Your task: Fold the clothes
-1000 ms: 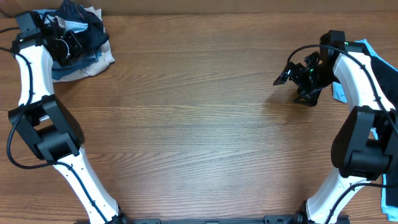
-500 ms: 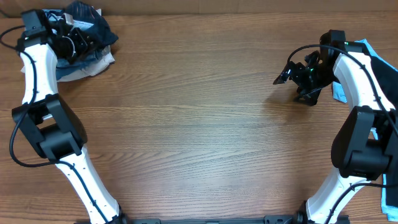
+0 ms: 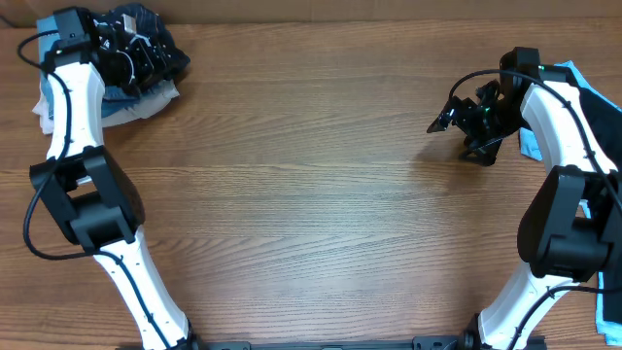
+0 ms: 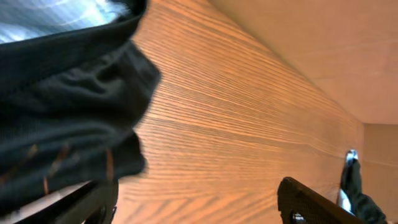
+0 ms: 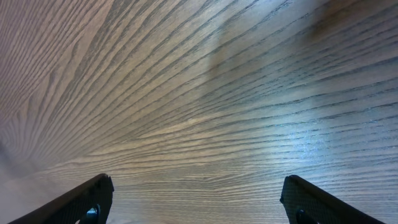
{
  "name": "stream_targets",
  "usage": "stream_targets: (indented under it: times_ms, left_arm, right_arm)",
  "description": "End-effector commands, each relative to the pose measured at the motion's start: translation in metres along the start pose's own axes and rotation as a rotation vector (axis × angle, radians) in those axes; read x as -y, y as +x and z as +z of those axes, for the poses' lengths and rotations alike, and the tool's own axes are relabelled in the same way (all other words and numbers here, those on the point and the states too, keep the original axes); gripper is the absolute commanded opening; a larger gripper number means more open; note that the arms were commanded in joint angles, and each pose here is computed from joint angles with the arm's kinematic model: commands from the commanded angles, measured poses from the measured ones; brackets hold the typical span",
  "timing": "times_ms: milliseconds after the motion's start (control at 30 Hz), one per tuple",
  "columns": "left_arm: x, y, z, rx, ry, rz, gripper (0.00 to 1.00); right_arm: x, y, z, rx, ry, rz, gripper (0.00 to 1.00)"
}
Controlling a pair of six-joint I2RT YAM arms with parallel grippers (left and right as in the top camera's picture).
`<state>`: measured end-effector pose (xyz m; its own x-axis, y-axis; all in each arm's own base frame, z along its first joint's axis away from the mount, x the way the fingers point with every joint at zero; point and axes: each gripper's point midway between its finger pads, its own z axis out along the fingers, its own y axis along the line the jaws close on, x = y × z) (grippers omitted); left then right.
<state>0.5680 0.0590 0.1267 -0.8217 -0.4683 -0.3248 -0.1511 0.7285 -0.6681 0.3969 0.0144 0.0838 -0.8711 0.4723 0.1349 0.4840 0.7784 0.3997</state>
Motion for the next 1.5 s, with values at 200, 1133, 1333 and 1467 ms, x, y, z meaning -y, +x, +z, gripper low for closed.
stream_targets:
  times_ms: [200, 1133, 1333, 1467]
  left_arm:
    - [0.073, -0.039, -0.111, 0.219, 0.035, 0.186, 0.85]
    - [-0.146, -0.084, -0.074, 0.325, -0.003, -0.193, 0.81]
    - [-0.145, -0.091, -0.065, 0.348, 0.009, -0.153, 0.81]
    - [-0.14, -0.098, -0.066, 0.374, 0.018, -0.118, 0.79]
  right_arm:
    - [-0.007, -0.004, -0.006, 0.021, -0.015, -0.018, 0.91]
    - [-0.012, -0.004, -0.006, 0.015, -0.044, -0.021, 0.91]
    - [-0.012, -0.004, -0.006, 0.015, -0.044, -0.021, 0.91]
    - [-0.012, -0.004, -0.006, 0.015, -0.044, -0.021, 0.91]
